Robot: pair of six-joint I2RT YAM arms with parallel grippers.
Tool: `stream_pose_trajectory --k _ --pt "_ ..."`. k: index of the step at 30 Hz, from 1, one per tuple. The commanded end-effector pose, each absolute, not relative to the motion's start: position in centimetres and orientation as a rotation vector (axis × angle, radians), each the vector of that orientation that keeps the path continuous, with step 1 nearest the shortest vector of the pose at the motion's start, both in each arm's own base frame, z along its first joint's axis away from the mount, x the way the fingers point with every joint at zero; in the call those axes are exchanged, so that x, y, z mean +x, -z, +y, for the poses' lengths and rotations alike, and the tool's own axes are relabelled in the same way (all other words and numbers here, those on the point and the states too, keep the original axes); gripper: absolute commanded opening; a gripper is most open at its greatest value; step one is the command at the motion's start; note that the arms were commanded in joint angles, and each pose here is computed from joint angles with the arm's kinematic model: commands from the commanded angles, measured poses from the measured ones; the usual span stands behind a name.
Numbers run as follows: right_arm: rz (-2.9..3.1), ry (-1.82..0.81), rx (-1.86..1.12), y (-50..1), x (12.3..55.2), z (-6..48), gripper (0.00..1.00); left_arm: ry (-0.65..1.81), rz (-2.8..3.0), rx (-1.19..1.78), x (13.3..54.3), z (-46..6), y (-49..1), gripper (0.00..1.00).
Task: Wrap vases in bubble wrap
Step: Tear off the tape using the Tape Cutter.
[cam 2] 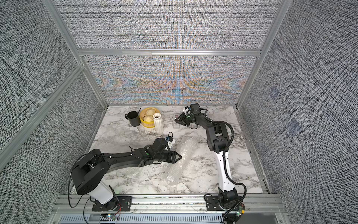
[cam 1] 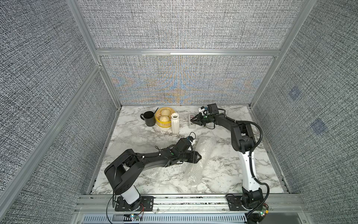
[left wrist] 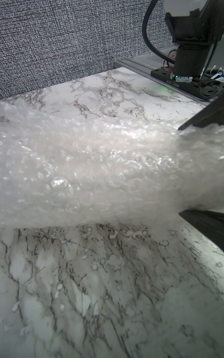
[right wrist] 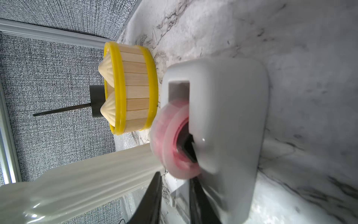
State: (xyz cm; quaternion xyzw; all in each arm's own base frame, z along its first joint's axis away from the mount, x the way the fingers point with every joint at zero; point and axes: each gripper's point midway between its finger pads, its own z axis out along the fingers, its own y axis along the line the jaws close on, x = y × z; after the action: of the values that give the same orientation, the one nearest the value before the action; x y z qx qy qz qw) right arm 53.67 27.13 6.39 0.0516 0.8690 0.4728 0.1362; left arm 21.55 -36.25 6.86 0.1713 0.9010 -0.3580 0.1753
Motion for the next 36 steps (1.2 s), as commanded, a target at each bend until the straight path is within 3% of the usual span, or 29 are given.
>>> stream_pose_trajectory --k 1,15,24,36 --pt "2.586 -1.47 0.187 -6.3 51.7 27.9 0.21 0.78 2.786 0.48 19.2 -32.1 -2.5 0.59" --pt "2.526 -1.504 0.195 -8.4 52.1 27.7 0.0 0.781 2.781 0.475 19.2 -32.0 -2.5 0.59" --pt "2.476 -1.542 0.159 -11.1 51.6 27.7 0.0 0.763 2.793 0.469 19.1 -31.7 -2.1 0.59" --pt "2.514 -1.536 0.192 -9.1 49.1 27.4 0.0 0.755 2.8 0.461 19.0 -31.5 -1.9 0.59"
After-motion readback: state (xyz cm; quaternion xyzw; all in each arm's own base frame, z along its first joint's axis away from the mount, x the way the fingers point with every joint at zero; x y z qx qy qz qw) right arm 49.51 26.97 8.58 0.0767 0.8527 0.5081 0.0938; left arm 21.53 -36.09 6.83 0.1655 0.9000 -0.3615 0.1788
